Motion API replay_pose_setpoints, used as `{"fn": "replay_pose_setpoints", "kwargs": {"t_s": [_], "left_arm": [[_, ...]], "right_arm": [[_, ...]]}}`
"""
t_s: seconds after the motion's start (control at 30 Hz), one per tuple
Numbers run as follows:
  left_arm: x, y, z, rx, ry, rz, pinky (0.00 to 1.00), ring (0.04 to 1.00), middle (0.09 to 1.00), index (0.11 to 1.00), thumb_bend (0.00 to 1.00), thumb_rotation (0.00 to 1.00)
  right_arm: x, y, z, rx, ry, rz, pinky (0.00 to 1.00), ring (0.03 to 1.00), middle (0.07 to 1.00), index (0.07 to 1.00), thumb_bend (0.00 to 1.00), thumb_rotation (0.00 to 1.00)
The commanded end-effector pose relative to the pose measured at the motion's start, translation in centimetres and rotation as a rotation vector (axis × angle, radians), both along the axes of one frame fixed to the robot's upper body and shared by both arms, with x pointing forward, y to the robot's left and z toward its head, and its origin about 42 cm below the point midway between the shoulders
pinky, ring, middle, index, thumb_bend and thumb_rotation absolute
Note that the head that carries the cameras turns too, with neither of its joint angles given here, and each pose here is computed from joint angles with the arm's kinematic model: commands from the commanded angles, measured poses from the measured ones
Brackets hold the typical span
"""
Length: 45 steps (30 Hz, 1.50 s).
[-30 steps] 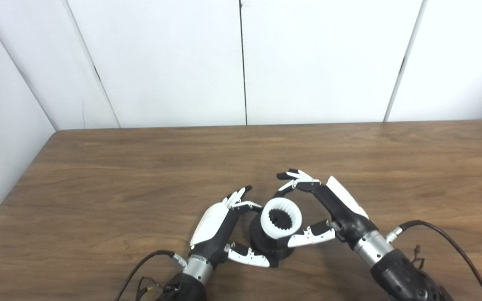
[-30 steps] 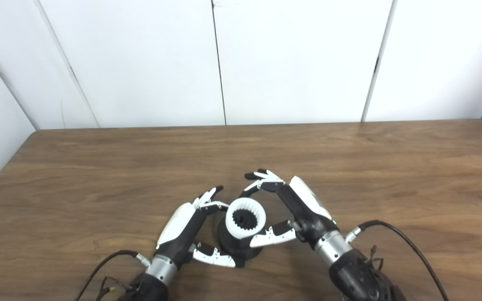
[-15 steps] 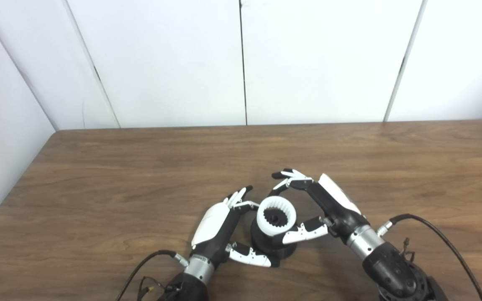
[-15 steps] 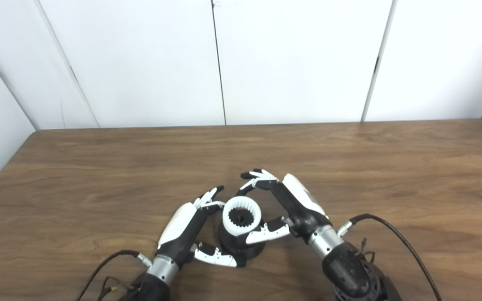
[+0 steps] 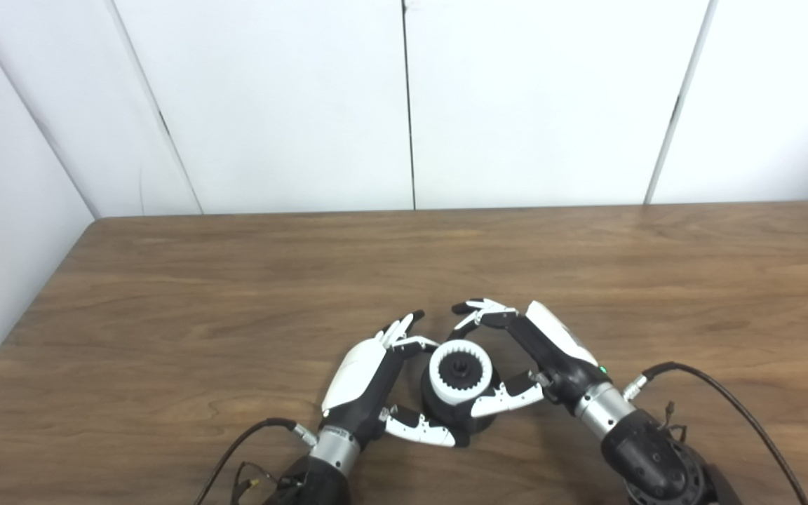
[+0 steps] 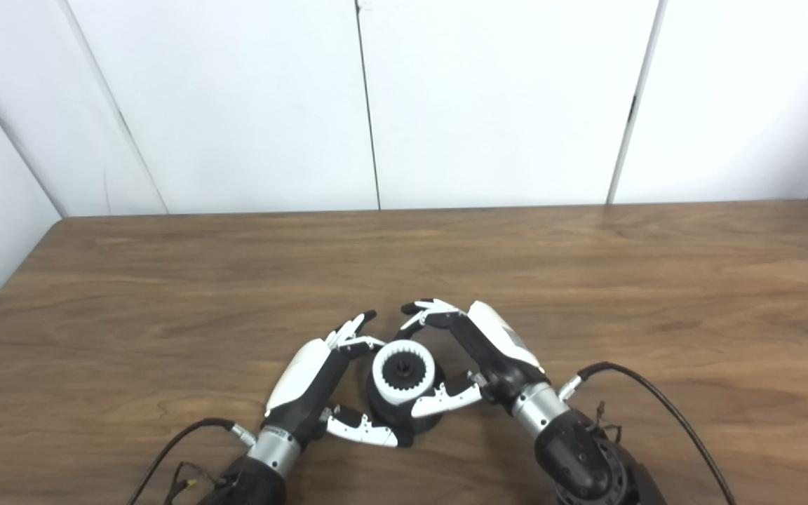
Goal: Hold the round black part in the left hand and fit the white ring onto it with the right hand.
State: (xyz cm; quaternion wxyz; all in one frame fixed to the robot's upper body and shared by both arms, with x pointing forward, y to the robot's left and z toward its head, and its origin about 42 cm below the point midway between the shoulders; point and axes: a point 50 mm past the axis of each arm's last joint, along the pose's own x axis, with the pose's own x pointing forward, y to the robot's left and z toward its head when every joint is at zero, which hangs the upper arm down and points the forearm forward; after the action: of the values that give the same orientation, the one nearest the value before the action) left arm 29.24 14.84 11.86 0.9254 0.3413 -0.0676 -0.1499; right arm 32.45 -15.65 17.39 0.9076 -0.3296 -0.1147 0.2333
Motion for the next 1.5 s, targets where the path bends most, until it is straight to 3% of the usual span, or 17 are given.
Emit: {"fn": "replay_pose_setpoints", "kwargs": {"t_s": [0.0,0.33,0.53,0.57,0.6,0.73,1.03,1.47], "left_arm": [[0.0,-0.7,0.6,0.000,-0.016,-0.029,1.00,1.000,1.000,0.605,0.94,0.24],[0.0,-0.7,0.7,0.001,-0.017,-0.026,1.00,1.000,1.000,0.606,0.94,0.23],[0.0,-0.5,0.7,0.003,-0.016,-0.025,1.00,1.000,1.000,0.605,0.95,0.24],[0.0,-0.5,0.7,0.002,-0.016,-0.026,1.00,1.000,1.000,0.605,0.94,0.24],[0.0,-0.5,0.7,0.002,-0.015,-0.026,1.00,1.000,1.000,0.604,0.94,0.24],[0.0,-0.4,0.8,0.005,-0.013,-0.027,1.00,1.000,1.000,0.605,0.94,0.24],[0.0,-0.3,0.8,0.011,-0.009,-0.029,1.00,1.000,1.000,0.608,0.94,0.26],[0.0,-0.3,0.8,0.013,-0.022,-0.028,1.00,1.000,1.000,0.606,0.95,0.25]], "right_arm": [[0.6,0.6,1.1,-0.001,-0.063,0.028,0.97,0.930,0.854,0.481,0.52,0.15],[0.3,-0.2,0.2,-0.028,-0.044,0.014,1.00,0.936,0.854,0.481,0.52,0.15],[0.4,-0.7,0.6,-0.088,-0.025,0.017,0.91,0.943,0.892,0.495,0.52,0.16],[0.4,-0.8,0.8,-0.102,-0.018,0.018,0.88,0.951,0.916,0.632,0.72,0.26],[0.4,-0.8,0.9,-0.112,-0.014,0.019,0.87,0.953,0.926,0.682,0.79,0.30],[0.3,-1.2,1.3,-0.130,0.005,0.019,0.85,0.960,0.948,0.777,0.90,0.35],[0.4,-1.5,1.7,-0.148,0.040,0.027,0.88,0.986,0.987,0.916,1.00,0.43],[0.8,-2.2,1.9,-0.213,0.105,0.092,0.94,1.000,1.000,1.000,1.00,0.49]]}}
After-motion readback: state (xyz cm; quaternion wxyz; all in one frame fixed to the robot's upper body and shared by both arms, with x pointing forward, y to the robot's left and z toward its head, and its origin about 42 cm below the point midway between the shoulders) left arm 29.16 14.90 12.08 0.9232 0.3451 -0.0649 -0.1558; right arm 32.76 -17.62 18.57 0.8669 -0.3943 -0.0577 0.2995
